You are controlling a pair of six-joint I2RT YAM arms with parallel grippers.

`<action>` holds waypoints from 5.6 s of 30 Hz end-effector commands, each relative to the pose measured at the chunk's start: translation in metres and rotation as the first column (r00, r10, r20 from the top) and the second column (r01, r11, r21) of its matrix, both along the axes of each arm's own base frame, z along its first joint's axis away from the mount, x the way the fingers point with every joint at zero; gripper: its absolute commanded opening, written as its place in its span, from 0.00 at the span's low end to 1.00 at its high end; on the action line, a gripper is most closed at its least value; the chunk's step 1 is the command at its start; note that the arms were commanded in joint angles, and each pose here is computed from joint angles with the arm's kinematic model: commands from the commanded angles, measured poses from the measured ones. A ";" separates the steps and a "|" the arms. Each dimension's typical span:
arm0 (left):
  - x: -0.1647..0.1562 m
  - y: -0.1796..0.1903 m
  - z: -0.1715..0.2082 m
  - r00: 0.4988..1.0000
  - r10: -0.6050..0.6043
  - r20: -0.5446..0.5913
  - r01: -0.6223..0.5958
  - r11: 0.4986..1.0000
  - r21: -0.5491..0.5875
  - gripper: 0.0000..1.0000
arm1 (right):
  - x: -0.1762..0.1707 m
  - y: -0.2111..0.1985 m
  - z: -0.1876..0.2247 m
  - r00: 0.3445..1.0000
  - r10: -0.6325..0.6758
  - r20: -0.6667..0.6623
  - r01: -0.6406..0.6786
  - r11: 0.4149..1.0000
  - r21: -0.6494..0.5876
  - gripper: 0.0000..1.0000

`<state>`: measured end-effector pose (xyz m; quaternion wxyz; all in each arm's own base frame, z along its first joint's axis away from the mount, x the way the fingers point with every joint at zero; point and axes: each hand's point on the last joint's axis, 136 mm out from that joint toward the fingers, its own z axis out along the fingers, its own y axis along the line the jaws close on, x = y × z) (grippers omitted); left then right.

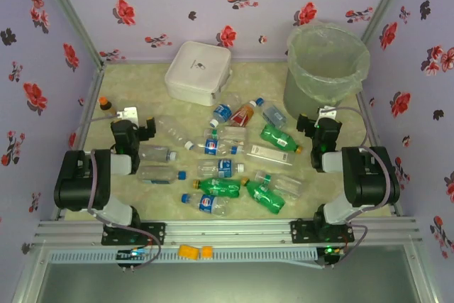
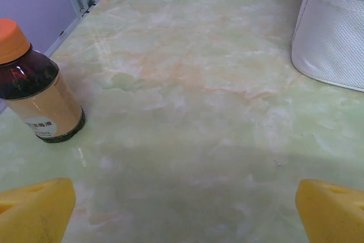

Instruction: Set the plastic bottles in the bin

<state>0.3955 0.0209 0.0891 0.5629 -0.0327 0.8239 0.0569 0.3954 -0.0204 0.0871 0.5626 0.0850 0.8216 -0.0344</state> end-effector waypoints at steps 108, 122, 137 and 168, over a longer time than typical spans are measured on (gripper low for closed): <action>-0.042 -0.185 0.104 0.967 -0.254 0.023 0.220 0.783 -0.582 1.00 | -0.043 0.166 -0.056 0.462 0.250 -0.851 -0.531 0.847 -0.039 0.71; -0.036 -0.176 0.113 0.979 -0.187 0.080 0.197 0.769 -0.609 1.00 | -0.016 0.182 0.019 0.644 0.345 -0.683 -0.555 0.825 -0.107 0.44; -0.045 -0.177 0.097 0.976 -0.212 0.040 0.192 0.767 -0.612 1.00 | 0.016 0.189 0.281 0.873 0.487 0.019 -0.486 0.866 0.119 0.41; -0.036 -0.209 0.098 0.944 -0.327 -0.050 0.212 0.715 -0.667 1.00 | 0.115 -0.005 0.244 0.997 -0.070 0.020 0.062 0.961 0.268 0.56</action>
